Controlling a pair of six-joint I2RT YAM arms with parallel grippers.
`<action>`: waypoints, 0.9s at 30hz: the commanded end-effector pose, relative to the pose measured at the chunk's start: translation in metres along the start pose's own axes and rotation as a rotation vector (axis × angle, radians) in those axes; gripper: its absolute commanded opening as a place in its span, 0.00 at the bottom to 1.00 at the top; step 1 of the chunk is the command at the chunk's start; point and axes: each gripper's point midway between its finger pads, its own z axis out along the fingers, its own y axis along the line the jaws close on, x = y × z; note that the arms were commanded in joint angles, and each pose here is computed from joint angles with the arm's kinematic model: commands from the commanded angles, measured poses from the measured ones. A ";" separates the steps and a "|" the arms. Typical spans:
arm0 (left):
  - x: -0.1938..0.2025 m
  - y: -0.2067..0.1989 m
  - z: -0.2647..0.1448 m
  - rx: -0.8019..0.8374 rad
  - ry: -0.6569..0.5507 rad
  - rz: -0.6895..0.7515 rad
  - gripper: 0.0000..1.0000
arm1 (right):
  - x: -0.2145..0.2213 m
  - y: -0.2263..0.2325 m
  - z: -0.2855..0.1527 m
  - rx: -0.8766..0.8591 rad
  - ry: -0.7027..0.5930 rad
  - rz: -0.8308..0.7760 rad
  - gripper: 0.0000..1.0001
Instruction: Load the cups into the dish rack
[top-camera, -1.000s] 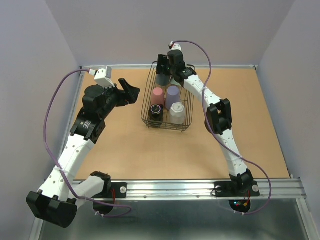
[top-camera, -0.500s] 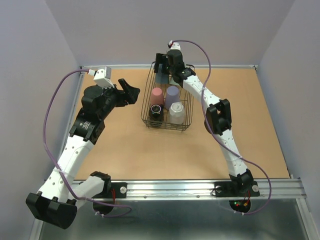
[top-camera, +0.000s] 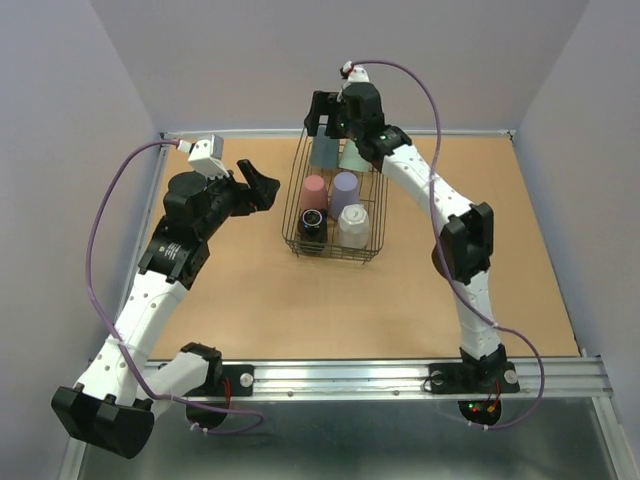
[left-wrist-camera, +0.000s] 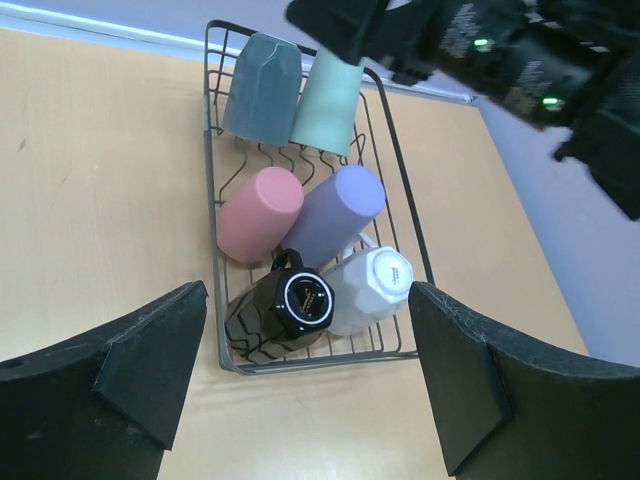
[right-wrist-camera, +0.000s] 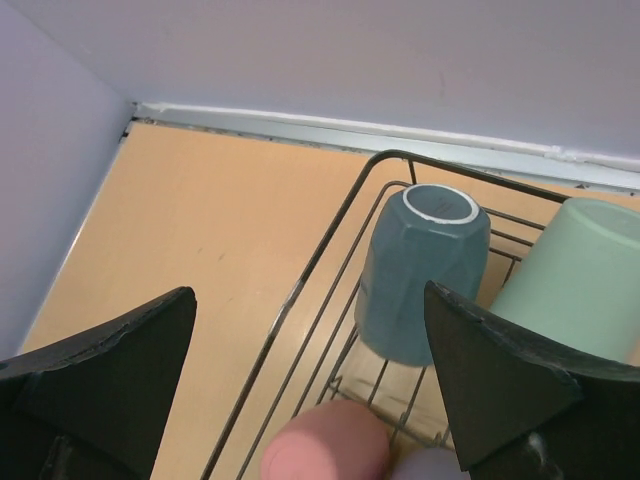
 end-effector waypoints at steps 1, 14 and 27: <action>-0.029 -0.014 -0.010 0.039 -0.077 0.042 0.93 | -0.065 0.030 -0.061 -0.081 -0.123 -0.001 1.00; -0.033 -0.021 -0.004 0.060 -0.065 0.045 0.93 | -0.038 -0.011 -0.204 0.006 -0.120 -0.019 1.00; -0.037 0.006 0.023 -0.059 -0.078 0.127 0.93 | 0.024 -0.052 -0.338 0.004 -0.168 0.093 1.00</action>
